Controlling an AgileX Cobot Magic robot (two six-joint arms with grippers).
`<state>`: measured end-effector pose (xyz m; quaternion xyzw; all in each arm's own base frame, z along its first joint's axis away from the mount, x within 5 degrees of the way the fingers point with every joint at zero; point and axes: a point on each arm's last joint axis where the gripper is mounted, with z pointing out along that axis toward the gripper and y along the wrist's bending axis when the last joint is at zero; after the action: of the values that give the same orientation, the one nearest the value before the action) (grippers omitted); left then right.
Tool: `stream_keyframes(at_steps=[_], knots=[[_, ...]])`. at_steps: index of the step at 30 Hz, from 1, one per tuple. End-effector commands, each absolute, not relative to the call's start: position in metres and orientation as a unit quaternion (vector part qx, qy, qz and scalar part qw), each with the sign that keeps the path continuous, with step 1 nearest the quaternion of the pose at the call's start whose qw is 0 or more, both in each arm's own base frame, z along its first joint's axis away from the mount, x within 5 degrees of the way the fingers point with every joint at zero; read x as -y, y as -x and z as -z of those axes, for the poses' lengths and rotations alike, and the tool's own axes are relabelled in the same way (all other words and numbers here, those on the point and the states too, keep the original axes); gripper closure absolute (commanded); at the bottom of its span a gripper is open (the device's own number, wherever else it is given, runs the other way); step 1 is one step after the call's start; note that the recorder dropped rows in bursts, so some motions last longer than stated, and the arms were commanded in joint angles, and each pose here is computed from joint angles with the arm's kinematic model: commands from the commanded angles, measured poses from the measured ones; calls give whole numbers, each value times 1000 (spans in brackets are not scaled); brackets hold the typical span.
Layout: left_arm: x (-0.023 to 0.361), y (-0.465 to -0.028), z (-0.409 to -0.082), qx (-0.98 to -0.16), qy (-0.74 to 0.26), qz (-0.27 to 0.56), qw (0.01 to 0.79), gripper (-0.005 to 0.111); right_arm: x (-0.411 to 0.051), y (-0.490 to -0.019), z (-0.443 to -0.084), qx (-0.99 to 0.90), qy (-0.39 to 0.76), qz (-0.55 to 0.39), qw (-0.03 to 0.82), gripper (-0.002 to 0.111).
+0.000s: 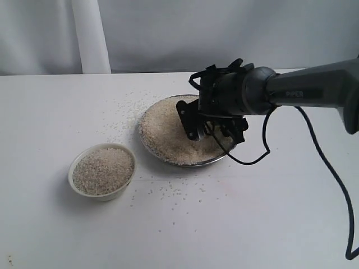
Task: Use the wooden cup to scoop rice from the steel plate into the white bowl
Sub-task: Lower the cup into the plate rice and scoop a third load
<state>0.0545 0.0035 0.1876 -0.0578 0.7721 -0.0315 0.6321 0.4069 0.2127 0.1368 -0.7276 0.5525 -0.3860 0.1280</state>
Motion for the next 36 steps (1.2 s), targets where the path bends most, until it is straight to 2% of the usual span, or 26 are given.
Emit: stream_keyframes(at_steps=[1, 10, 18, 28, 36], knots=[[-3, -55, -188, -770, 58, 37, 634, 107, -209, -414, -128, -509, 741, 426, 101, 108], [-3, -55, -188, -770, 58, 37, 634, 107, -235, -428, -118, -497, 739, 443, 103, 108], [-3, -55, -188, -770, 58, 37, 634, 107, -246, -430, -99, -476, 745, 462, 63, 108], [-3, -55, -188, -770, 58, 37, 634, 107, -273, -414, -88, -501, 764, 392, 109, 108], [-3, -55, -188, -770, 58, 37, 634, 107, -261, -418, -80, -603, 717, 322, 134, 108]])
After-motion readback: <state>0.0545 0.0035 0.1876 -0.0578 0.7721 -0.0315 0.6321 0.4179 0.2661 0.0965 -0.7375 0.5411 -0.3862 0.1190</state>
